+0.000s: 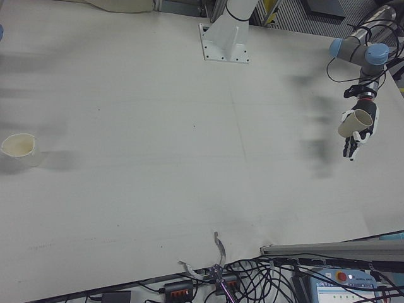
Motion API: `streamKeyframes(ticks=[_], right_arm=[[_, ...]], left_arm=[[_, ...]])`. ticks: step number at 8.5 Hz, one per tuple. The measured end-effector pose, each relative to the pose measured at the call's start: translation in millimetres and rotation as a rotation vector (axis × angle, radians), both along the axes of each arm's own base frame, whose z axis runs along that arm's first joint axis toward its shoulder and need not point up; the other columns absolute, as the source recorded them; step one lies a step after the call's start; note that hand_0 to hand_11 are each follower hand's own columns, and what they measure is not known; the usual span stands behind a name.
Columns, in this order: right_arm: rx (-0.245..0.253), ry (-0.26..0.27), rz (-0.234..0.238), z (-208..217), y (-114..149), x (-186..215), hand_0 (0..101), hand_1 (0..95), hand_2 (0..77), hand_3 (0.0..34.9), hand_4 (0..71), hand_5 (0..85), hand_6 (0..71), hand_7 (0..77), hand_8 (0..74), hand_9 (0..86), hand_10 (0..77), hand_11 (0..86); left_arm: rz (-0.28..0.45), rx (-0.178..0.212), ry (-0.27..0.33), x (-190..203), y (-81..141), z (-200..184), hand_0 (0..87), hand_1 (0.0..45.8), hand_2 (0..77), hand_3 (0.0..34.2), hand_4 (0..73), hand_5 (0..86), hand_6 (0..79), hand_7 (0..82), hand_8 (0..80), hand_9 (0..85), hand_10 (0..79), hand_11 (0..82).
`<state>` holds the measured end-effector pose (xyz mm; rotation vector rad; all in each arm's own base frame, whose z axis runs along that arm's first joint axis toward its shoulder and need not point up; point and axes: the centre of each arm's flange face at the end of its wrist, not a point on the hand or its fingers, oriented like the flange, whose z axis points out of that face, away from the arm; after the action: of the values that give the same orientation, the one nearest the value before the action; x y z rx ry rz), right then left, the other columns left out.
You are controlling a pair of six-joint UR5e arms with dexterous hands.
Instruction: Pour water
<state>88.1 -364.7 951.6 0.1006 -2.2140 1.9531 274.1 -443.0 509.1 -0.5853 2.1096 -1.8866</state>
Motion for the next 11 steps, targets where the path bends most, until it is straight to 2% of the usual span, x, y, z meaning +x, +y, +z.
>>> streamKeyframes(ticks=[3, 4, 6, 7, 11], right_arm=[[0.043, 0.049, -0.047, -8, -38, -27, 53, 26.2, 18.5, 11.9, 0.0, 7.1, 10.9, 3.3, 1.1, 1.1, 0.0, 0.5], [0.053, 0.065, -0.072, -10, -44, -39, 58, 30.0, 20.2, 11.9, 0.0, 8.2, 10.4, 1.6, 1.1, 1.1, 0.0, 0.5], [0.056, 0.084, -0.109, -10, -44, -54, 59, 32.7, 21.3, 11.9, 0.0, 8.2, 9.3, 1.6, 0.5, 1.1, 0.0, 0.5], [0.058, 0.094, -0.122, -10, -45, -60, 60, 29.5, 20.2, 11.9, 0.0, 8.2, 6.5, 1.1, 0.5, 0.5, 0.0, 0.5], [0.073, 0.115, -0.178, -13, -48, -86, 59, 30.5, 19.1, 11.8, 0.0, 8.2, 6.5, 1.1, 0.5, 1.1, 0.0, 0.5]], left_arm=[[-0.001, -0.002, -0.002, 1, -1, 0, 80.5, 19.6, 44.7, 0.0, 24.5, 65.4, 11.4, 10.9, 1.1, 0.5, 1.1, 7.1], [-0.002, -0.001, -0.001, 0, -1, 0, 80.5, 19.6, 44.7, 0.0, 24.5, 65.4, 11.4, 10.9, 1.1, 0.5, 1.1, 7.1], [-0.002, 0.002, 0.003, 0, 0, -3, 80.4, 19.6, 44.7, 0.0, 24.5, 65.4, 11.4, 10.9, 1.1, 1.1, 1.1, 7.1], [-0.002, 0.003, 0.004, 0, 0, -4, 80.2, 19.6, 44.7, 0.0, 24.5, 65.4, 11.4, 9.8, 1.1, 1.1, 1.1, 7.1], [-0.002, 0.005, 0.006, -1, 0, -5, 80.5, 19.6, 45.3, 0.0, 24.5, 65.4, 11.4, 9.8, 1.1, 0.5, 1.1, 7.1]])
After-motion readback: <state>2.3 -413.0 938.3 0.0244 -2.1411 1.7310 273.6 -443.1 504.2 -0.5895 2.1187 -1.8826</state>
